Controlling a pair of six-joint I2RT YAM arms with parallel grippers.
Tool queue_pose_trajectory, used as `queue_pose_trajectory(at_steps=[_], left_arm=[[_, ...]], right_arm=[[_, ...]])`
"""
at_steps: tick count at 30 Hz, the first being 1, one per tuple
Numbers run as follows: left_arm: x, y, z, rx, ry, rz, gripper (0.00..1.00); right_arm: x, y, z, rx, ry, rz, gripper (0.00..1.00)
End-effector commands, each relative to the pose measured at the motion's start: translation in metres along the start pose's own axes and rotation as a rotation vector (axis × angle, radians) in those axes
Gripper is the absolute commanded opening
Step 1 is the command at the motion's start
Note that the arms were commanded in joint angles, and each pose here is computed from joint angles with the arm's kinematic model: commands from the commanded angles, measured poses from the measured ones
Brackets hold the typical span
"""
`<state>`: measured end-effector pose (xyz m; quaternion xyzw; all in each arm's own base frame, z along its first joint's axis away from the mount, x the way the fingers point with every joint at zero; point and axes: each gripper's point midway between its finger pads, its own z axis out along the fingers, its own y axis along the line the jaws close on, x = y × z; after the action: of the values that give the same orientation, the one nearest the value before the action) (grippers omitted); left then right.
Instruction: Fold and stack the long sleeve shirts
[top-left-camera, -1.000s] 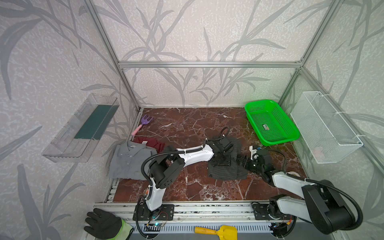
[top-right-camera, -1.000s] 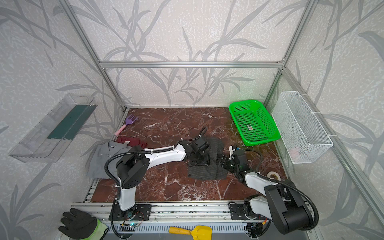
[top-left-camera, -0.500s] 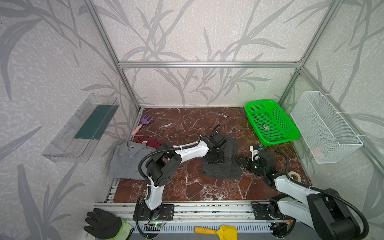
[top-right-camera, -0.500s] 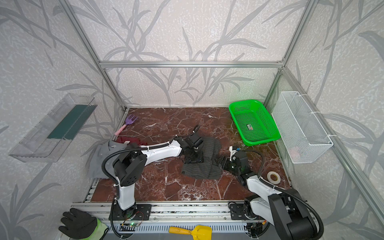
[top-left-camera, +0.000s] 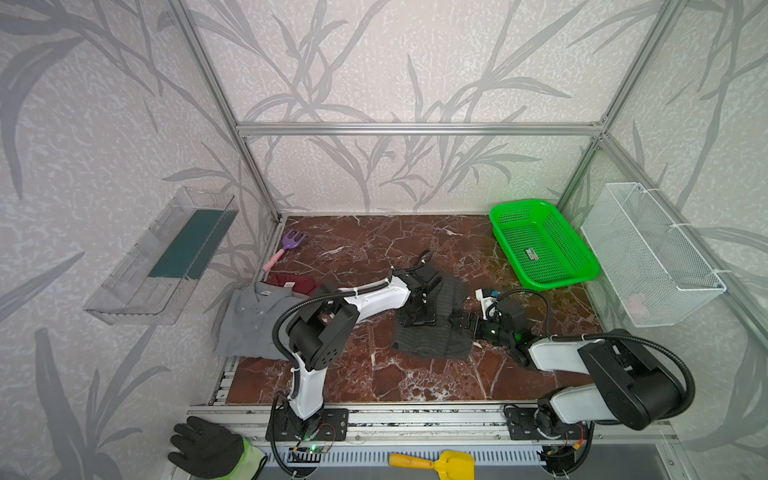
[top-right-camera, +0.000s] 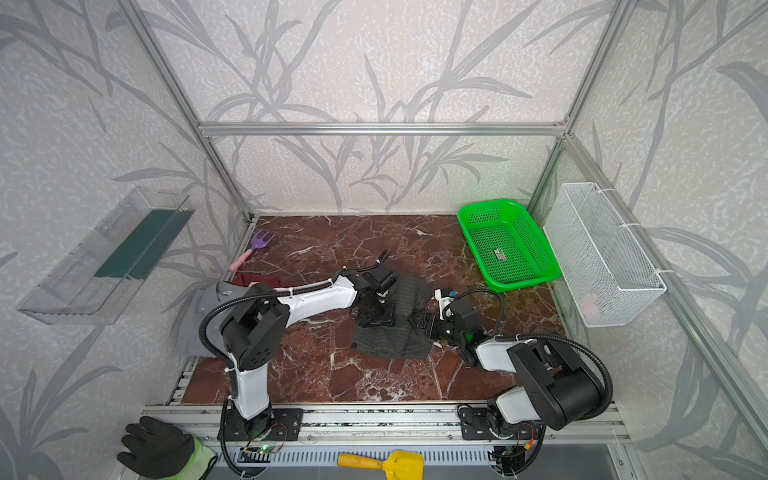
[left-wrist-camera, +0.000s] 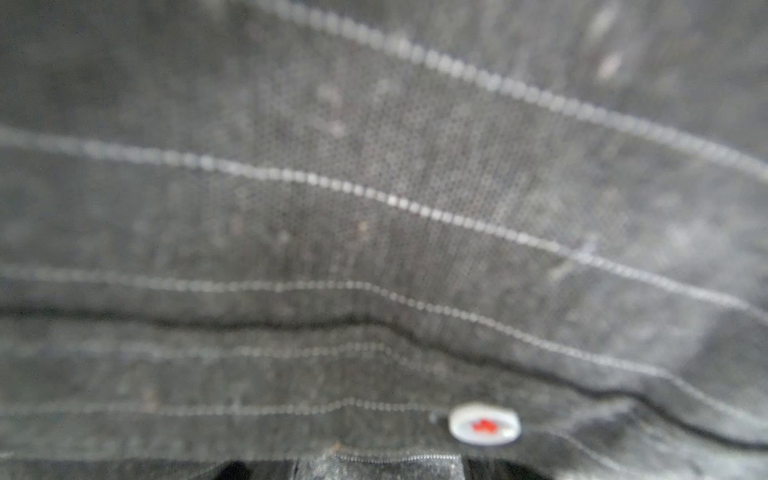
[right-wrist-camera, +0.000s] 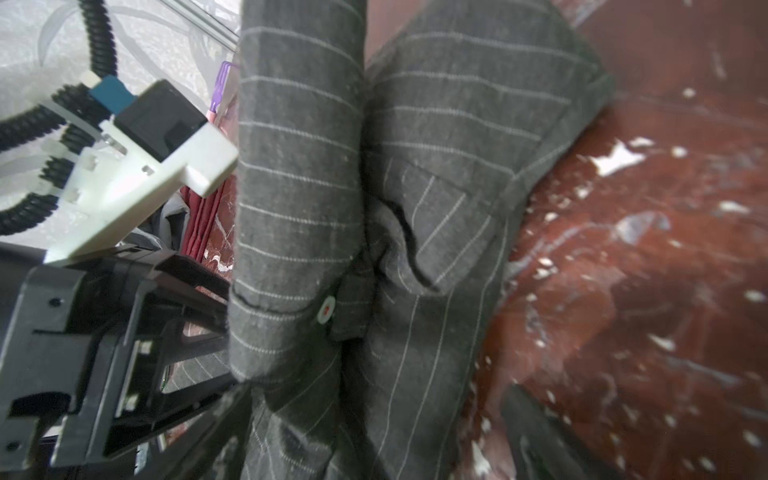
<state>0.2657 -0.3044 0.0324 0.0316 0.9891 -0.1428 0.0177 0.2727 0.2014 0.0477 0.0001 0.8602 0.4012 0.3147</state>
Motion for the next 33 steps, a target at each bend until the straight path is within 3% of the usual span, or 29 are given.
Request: queue_pose_trajectory(at_steps=[1,9,20,26,30,33], left_arm=[[0.026,0.033,0.005,-0.098,0.103,-0.001,0.57],[0.031,0.031,0.001,-0.068,0.106,0.017,0.57],[0.03,0.043,-0.011,-0.056,0.121,0.028,0.57],[0.032,0.039,-0.01,-0.03,0.135,0.043,0.56],[0.034,0.037,-0.008,-0.014,0.14,0.049,0.56],[0.036,0.038,-0.009,-0.017,0.139,0.057,0.55]], right_arm=[[-0.011,0.004,0.005,-0.024,-0.076,-0.034,0.92],[-0.006,0.008,0.029,-0.053,-0.032,-0.039,0.87],[0.015,0.024,0.023,-0.085,0.045,-0.131,0.88],[0.02,0.026,0.039,-0.118,0.069,-0.069,0.87],[0.026,0.027,0.049,-0.101,0.1,-0.087,0.82],[0.026,0.027,0.05,-0.09,0.109,-0.087,0.72]])
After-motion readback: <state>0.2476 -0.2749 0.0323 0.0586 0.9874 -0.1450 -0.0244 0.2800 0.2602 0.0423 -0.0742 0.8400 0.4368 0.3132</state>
